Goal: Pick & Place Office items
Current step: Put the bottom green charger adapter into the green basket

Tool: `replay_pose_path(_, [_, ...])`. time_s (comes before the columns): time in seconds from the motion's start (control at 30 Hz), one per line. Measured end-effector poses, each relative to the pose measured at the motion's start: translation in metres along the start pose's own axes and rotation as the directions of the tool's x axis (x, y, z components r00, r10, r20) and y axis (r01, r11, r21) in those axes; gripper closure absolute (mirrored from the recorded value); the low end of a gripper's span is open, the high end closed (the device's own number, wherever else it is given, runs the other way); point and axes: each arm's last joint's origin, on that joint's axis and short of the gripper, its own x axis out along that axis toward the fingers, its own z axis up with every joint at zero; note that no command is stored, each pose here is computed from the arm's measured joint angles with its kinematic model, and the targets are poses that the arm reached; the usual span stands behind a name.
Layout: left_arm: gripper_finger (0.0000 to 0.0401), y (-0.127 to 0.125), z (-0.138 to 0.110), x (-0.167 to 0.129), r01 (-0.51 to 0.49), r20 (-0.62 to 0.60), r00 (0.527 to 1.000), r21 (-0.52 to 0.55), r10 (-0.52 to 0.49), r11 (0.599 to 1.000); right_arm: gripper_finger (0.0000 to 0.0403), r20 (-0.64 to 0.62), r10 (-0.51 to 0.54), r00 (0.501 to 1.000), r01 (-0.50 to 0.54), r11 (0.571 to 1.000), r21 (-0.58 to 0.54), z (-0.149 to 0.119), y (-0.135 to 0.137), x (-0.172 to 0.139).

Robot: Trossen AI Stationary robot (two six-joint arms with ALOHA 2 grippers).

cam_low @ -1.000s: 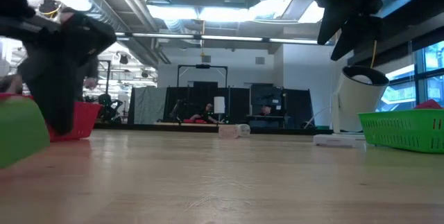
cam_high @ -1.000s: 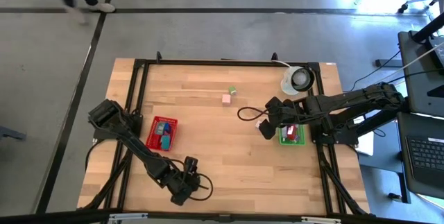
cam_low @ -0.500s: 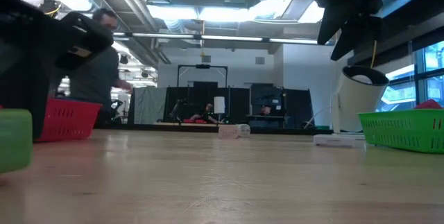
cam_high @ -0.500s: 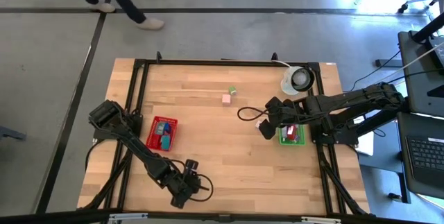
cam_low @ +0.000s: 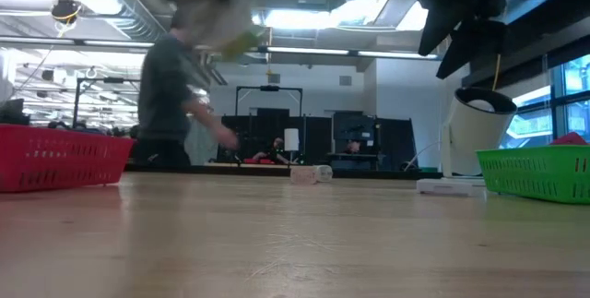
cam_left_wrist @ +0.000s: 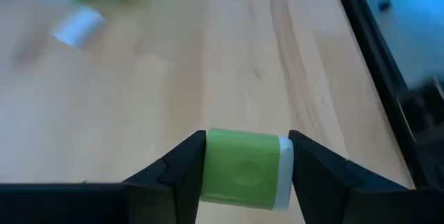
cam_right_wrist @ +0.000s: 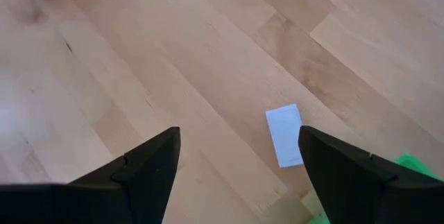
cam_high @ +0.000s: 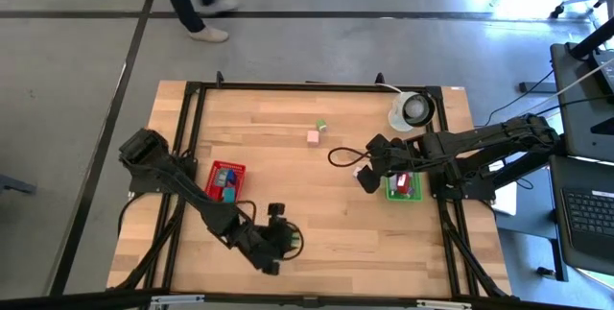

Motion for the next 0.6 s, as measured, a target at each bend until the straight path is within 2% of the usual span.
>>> replay_pose_path(0.17, [0.0228,0.018,0.035,-0.014,-0.094,0.114,0.989,0.024,0.09,0.995,0.0107,0.025,0.034,0.999,-0.034,0.999,0.012,0.003,0.003,0.0])
replay_pose_path(0.37, [0.0228,0.042,0.07,-0.038,-0.212,0.232,0.951,0.013,0.203,0.977,0.0107,0.064,0.092,0.994,-0.094,0.995,0.024,0.007,0.009,-0.001])
replay_pose_path(0.5, [0.0228,0.054,0.088,-0.055,-0.282,0.312,0.908,-0.038,0.279,0.959,0.011,0.085,0.19,0.978,-0.193,0.981,0.021,0.011,0.017,-0.002])
replay_pose_path(0.6, [0.0228,0.058,0.095,-0.065,-0.319,0.362,0.875,-0.065,0.321,0.945,0.0113,0.116,0.297,0.948,-0.298,0.954,-0.008,0.016,0.025,-0.005])
